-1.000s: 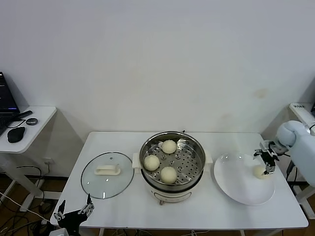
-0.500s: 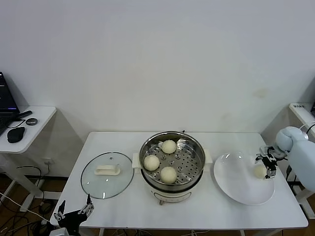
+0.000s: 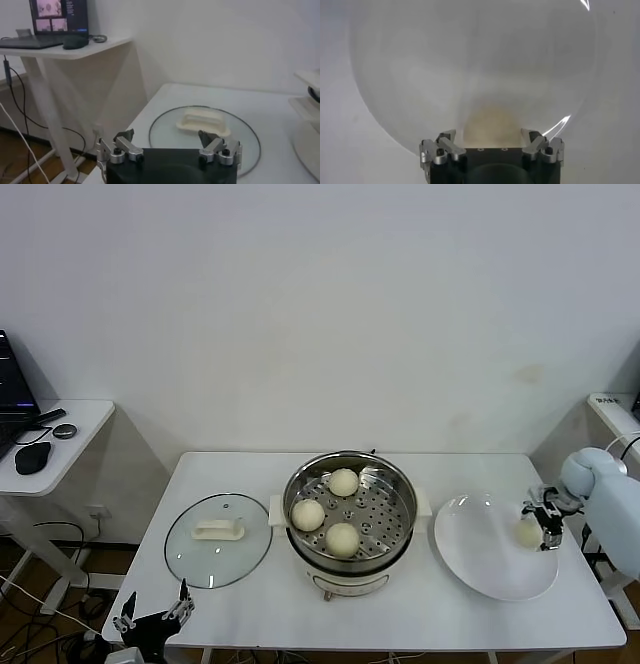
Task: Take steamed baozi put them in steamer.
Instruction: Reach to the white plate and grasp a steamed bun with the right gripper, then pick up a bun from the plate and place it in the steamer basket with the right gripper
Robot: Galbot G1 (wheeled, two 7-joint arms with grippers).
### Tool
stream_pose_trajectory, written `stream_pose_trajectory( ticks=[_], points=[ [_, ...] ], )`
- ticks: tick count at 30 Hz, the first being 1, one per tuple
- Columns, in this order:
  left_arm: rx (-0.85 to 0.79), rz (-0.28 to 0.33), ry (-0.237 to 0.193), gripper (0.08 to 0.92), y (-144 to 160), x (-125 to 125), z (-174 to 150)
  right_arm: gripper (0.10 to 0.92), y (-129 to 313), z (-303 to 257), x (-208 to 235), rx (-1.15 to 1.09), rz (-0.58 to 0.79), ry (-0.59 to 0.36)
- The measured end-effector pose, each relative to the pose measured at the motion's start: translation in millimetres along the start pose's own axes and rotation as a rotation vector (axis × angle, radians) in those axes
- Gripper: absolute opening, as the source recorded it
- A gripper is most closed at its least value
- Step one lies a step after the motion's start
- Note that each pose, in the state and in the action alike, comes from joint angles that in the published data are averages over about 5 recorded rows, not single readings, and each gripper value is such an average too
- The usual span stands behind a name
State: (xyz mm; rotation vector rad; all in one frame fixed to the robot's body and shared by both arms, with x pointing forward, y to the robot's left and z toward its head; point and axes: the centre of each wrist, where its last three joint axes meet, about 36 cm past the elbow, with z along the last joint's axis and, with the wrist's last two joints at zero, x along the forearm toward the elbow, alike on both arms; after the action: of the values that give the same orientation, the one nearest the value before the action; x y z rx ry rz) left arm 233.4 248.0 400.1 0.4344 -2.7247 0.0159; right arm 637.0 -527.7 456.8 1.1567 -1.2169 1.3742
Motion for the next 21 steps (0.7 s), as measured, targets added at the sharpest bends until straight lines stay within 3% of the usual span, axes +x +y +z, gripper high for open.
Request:
stream_pose_trajectory(
  ticks=[12,15,21],
  points=[
    [0.006,0.013,-0.009,0.823,-6,0,-2,0.412,-6,0,9,-0.028,0.012,-0.02],
    [0.008,0.02,-0.013,0.823,-8,1,-4,0.366,-9,0,16,-0.035,0.018,-0.031],
    [0.016,0.035,-0.024,0.823,-14,-1,-6,0.361,-22,-5,51,-0.039,0.053,-0.073]
  ],
)
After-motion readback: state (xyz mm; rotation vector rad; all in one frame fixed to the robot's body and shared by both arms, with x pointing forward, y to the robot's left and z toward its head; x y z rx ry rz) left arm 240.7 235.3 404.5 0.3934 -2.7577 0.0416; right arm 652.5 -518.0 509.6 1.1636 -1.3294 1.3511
